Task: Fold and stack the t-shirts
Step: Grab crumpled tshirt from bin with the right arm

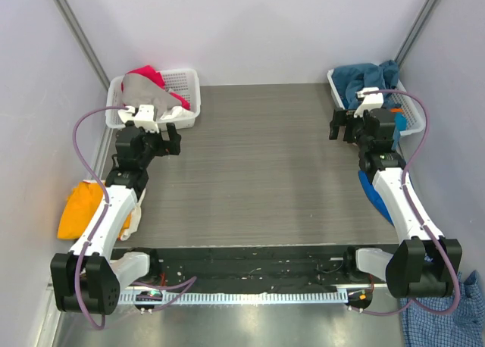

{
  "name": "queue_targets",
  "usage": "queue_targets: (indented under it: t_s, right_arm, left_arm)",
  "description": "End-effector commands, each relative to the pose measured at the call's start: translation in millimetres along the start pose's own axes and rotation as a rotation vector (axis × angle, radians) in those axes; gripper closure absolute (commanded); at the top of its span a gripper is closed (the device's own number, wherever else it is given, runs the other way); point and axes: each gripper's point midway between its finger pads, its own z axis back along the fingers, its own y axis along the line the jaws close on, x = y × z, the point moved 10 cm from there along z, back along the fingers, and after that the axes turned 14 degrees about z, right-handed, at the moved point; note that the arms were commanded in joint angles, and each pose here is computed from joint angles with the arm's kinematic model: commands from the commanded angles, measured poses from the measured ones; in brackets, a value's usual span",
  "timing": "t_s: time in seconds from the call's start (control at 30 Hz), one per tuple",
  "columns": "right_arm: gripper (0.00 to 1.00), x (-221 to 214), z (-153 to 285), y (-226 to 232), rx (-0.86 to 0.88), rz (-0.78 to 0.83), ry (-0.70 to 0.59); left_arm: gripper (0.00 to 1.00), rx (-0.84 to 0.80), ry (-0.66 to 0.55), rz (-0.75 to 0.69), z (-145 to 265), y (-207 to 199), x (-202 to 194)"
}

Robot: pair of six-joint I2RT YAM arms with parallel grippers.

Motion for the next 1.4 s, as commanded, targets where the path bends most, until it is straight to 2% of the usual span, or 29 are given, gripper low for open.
queue_targets:
  t_s: [0.0, 0.23, 0.33, 0.43, 0.47, 0.5, 0.57, 0.63, 0.77, 0.83, 0.97, 1.3, 1.37]
  right_arm:
    - [0.0, 12, -4, -4, -0.01, 0.014, -0.029]
    - [0.0, 9, -6, -4, -0.042, -0.024, -0.03]
    - [0.0, 8, -7, -9, -0.106, -0.01, -0.024]
    - [0.01, 22, -17, -24, -0.203, 0.039, 0.045]
    - [0.12, 39, -17, -33, -0.217, 0.104, 0.054]
    - [0.16, 34, -30, -36, -0.235, 0.136, 0.113]
    - [0.22, 53, -39, -47, -0.259, 0.205, 0.133]
    - [0.19, 52, -59, -51, -0.28, 0.237, 0.185]
    - [0.16, 70, -90, -74, -0.294, 0.209, 0.187]
    - [0.17, 52, -115, -83, -0.304, 0.183, 0.268]
    - [0.22, 42, -139, -96, -0.279, 0.143, 0.313]
    - [0.36, 12, -167, -108, -0.273, 0.148, 0.404]
    - [0.44, 12, -169, -111, -0.275, 0.151, 0.405]
  left_arm:
    - [0.0, -0.013, -0.051, 0.0, -1, -3, 9]
    - [0.0, -0.005, -0.049, -0.002, -1, -2, 9]
    - [0.0, -0.003, -0.046, -0.006, -1, -2, 9]
    - [0.0, 0.011, -0.014, -0.013, -2, -2, 11]
    - [0.0, 0.014, -0.006, -0.016, -5, -2, 14]
    - [0.0, 0.016, -0.01, -0.022, -6, -3, 17]
    - [0.02, 0.026, 0.027, -0.033, -11, -2, 18]
    - [0.03, 0.046, 0.062, -0.045, -14, 0, 18]
    - [0.03, 0.124, 0.083, -0.081, -28, 7, 26]
    - [0.07, 0.175, 0.101, -0.09, -36, 12, 24]
    - [0.11, 0.164, 0.153, -0.122, -48, 16, 16]
    - [0.12, 0.125, 0.234, -0.143, -69, 23, -6]
    - [0.12, 0.123, 0.245, -0.144, -71, 23, -10]
